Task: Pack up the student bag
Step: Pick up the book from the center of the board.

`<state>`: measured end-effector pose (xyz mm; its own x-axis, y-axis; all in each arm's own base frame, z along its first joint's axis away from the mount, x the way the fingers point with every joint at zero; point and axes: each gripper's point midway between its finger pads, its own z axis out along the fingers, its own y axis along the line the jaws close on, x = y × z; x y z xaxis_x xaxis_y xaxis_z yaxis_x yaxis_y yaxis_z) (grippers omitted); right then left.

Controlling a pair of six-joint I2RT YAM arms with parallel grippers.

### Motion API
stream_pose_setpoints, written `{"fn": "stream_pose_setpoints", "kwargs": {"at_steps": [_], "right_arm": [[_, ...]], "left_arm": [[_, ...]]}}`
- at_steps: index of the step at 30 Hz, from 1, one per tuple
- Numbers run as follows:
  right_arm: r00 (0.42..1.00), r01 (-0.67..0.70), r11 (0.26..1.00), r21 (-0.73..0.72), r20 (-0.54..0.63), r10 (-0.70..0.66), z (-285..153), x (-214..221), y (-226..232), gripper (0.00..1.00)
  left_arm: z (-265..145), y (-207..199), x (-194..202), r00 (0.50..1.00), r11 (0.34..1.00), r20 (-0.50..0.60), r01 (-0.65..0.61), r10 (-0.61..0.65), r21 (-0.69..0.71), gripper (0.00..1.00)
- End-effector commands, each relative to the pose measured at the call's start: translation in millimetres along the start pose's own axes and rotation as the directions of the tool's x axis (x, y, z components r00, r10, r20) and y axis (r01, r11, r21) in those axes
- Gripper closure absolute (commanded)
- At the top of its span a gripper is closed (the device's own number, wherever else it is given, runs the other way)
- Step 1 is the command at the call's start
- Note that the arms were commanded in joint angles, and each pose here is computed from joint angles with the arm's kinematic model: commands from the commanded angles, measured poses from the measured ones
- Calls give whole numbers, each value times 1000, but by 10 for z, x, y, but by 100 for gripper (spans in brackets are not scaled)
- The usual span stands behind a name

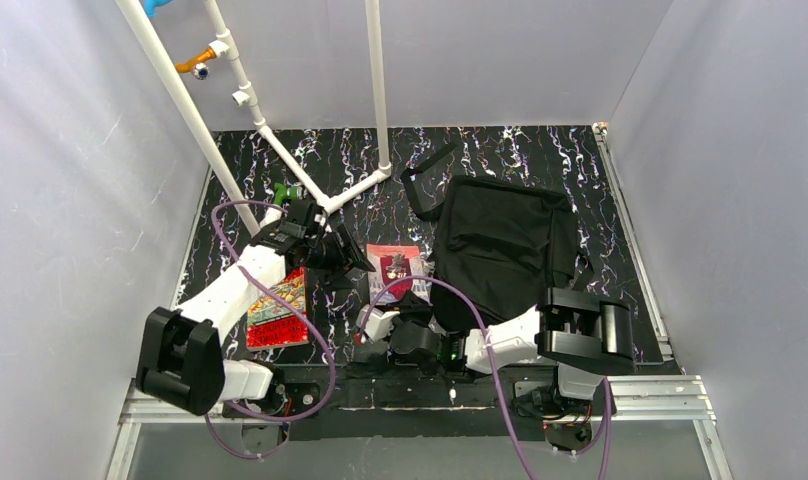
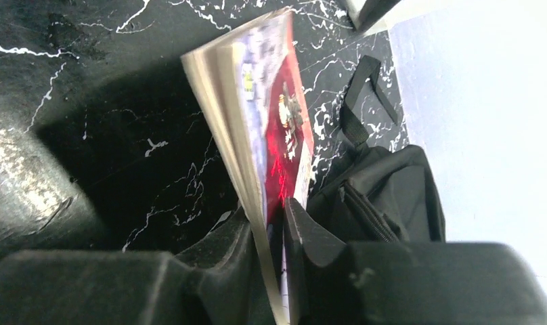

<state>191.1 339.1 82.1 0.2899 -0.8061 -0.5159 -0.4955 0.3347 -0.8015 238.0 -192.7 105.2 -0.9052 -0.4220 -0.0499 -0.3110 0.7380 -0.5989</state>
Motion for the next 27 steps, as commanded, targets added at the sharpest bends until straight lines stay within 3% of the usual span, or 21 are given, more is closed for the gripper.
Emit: {"fn": "stream_pose_setpoints", "kwargs": {"at_steps": [1,6,11,13,22,25,27], "right_arm": [[989,-139,990,-4,41,139,-73,-76,-81,75],[973,-225,973,-46,51,227,-95,-85,-69,80],[941,-325,942,-83,72,331,-119,-116,-81,85],[915,-385,917,-105,83,394,-134,-159,-125,96],[720,-671,726,-147,103,686,-192,-254,-658,99],[682,-698,693,-181,127,720,-205,-341,-831,99],[692,-685,705,-183,137,708,-207,-392,-895,99]], "left_arm": [[-346,-21,-45,994,997,79,-80,81,-17,33],[-503,-44,21,993,999,111,-32,30,16,17],[-466,-83,96,971,973,139,170,-192,156,15],[-489,-148,84,958,952,150,206,-243,227,13],[-932,-376,-100,931,953,312,95,-187,288,11],[-995,-502,-75,936,937,272,128,-222,325,10],[-966,-590,2,943,914,175,209,-282,347,10]]}}
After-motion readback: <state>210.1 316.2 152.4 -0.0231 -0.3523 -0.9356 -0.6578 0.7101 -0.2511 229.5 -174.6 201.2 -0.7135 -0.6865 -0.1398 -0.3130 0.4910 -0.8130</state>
